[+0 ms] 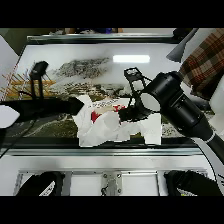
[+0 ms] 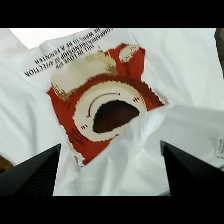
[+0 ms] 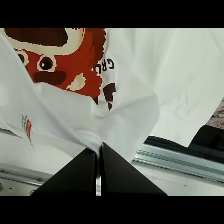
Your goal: Fold the clothes and pants, and hang the long-sleeved shirts on hangers.
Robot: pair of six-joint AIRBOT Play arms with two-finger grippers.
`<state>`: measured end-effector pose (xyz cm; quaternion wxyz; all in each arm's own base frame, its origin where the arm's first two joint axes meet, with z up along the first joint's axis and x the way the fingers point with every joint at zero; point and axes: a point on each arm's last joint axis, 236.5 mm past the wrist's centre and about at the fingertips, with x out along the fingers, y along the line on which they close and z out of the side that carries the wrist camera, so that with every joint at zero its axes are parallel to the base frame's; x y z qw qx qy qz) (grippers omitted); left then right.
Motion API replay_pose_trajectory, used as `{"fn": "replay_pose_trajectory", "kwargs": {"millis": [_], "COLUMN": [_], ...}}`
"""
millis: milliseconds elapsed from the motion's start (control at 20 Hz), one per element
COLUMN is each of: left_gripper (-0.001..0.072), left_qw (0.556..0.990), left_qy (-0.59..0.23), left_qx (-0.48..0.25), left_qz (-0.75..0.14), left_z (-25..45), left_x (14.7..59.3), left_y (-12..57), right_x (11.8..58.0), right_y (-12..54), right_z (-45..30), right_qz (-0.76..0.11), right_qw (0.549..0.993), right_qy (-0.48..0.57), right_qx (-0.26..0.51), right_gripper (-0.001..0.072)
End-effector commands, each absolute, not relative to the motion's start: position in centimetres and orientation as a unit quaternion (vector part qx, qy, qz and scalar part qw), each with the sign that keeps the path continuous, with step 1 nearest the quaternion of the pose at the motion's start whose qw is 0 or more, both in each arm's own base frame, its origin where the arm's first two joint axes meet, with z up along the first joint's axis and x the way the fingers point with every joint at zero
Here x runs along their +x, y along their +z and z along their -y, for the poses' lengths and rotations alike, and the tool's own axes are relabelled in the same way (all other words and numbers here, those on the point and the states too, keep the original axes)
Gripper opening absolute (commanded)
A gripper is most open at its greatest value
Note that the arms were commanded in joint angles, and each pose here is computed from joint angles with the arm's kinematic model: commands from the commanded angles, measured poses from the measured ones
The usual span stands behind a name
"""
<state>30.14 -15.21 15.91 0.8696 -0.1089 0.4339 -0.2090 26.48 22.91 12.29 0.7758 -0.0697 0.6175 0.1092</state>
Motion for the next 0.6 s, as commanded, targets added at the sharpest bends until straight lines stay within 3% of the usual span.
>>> {"fn": "replay_pose_trajectory", "kwargs": {"millis": [0, 250, 400, 550], "left_gripper": [0.0711, 0.0712, 0.0712, 0.0712], "left_qw": [0.899, 0.900, 0.882, 0.875], "left_qy": [-0.175, -0.045, 0.074, 0.129], "left_qx": [-0.081, -0.082, -0.004, 0.030], "left_qz": [-0.394, -0.426, -0.466, -0.466], "left_z": [10.5, -0.5, -9.7, -15.2], "left_x": [32.3, 36.7, 38.1, 40.5], "left_y": [18.6, 15.3, 12.0, 9.9], "right_x": [26.5, 26.5, 26.6, 26.6], "right_y": [12.2, 12.0, 11.8, 11.6], "right_z": [-23.0, -23.0, -23.1, -23.1], "right_qz": [-0.618, -0.620, -0.622, -0.624], "right_qw": [0.775, 0.774, 0.772, 0.771], "right_qy": [0.109, 0.108, 0.107, 0.106], "right_qx": [-0.070, -0.071, -0.073, -0.074], "right_gripper": [0.0021, 0.0022, 0.0022, 0.0022]}}
